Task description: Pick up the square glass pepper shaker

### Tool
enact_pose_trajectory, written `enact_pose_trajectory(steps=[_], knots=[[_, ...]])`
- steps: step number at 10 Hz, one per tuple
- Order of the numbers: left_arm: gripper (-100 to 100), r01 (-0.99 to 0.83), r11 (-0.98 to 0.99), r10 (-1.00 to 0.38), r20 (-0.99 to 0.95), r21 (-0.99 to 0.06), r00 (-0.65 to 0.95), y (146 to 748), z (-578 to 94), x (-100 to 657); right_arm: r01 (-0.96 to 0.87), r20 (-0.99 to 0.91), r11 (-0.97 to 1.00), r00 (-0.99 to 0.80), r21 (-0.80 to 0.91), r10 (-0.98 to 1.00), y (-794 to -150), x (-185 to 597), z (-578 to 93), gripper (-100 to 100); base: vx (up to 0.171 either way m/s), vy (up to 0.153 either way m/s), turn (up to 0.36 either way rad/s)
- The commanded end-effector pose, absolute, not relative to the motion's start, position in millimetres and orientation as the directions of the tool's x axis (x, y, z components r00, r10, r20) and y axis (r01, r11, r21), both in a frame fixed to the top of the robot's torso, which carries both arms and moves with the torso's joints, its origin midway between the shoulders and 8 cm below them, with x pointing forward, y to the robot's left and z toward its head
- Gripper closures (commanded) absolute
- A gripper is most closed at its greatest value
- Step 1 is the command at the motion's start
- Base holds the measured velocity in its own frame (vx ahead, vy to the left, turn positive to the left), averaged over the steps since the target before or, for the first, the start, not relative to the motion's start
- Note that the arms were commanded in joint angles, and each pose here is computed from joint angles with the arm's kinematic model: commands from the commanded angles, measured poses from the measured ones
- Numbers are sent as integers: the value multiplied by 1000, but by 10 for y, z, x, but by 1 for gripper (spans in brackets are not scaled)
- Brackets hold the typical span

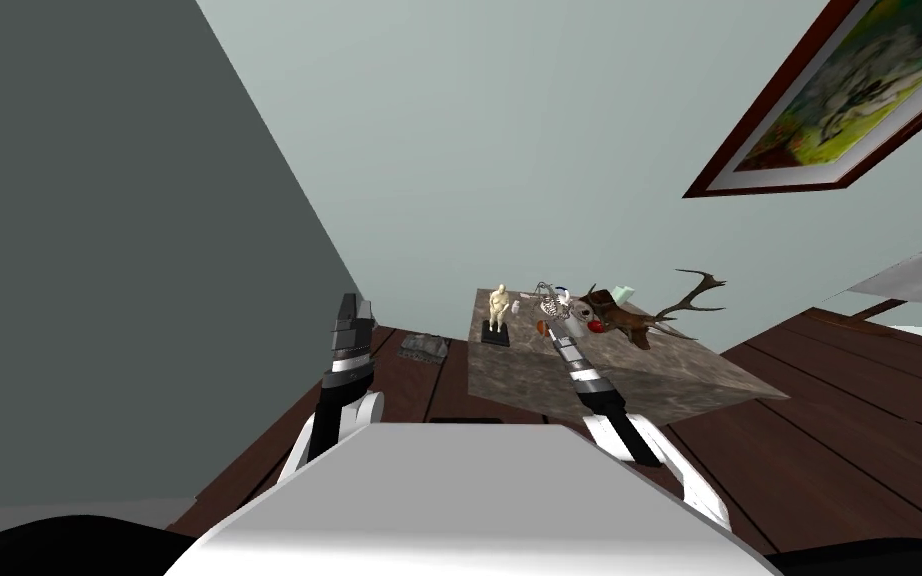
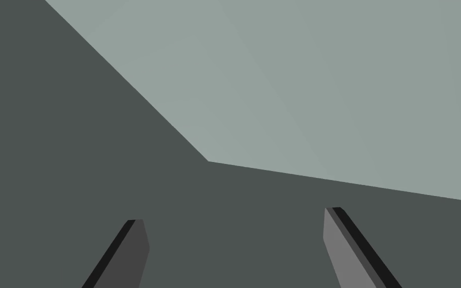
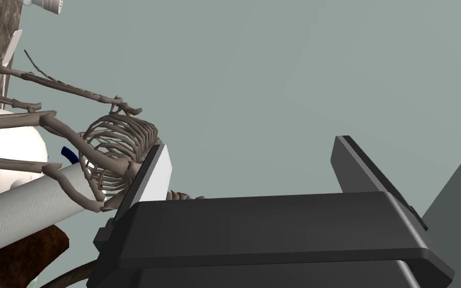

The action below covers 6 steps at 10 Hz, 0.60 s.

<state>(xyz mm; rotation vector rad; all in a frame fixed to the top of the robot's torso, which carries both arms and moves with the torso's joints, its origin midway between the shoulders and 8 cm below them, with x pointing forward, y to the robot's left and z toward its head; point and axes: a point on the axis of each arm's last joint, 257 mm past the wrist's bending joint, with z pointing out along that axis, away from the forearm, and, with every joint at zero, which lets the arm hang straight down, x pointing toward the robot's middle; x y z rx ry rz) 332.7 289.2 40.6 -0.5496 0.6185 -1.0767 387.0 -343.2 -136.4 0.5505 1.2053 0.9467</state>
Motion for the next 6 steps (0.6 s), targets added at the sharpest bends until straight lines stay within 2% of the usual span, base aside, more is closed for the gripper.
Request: enact_pose_trajectory(steps=[1, 6], knots=[[0, 630, 375, -920, -192, -680, 340, 2892, 406, 3327, -285, -560, 552, 58, 784, 826, -3528, 3904, -1497, -100, 0, 86, 32], [0, 630, 375, -920, -192, -680, 341, 2892, 406, 3327, -137, -744, 738, 10, 660, 668, -4039, 3930, -2032, -100, 22, 91, 106]])
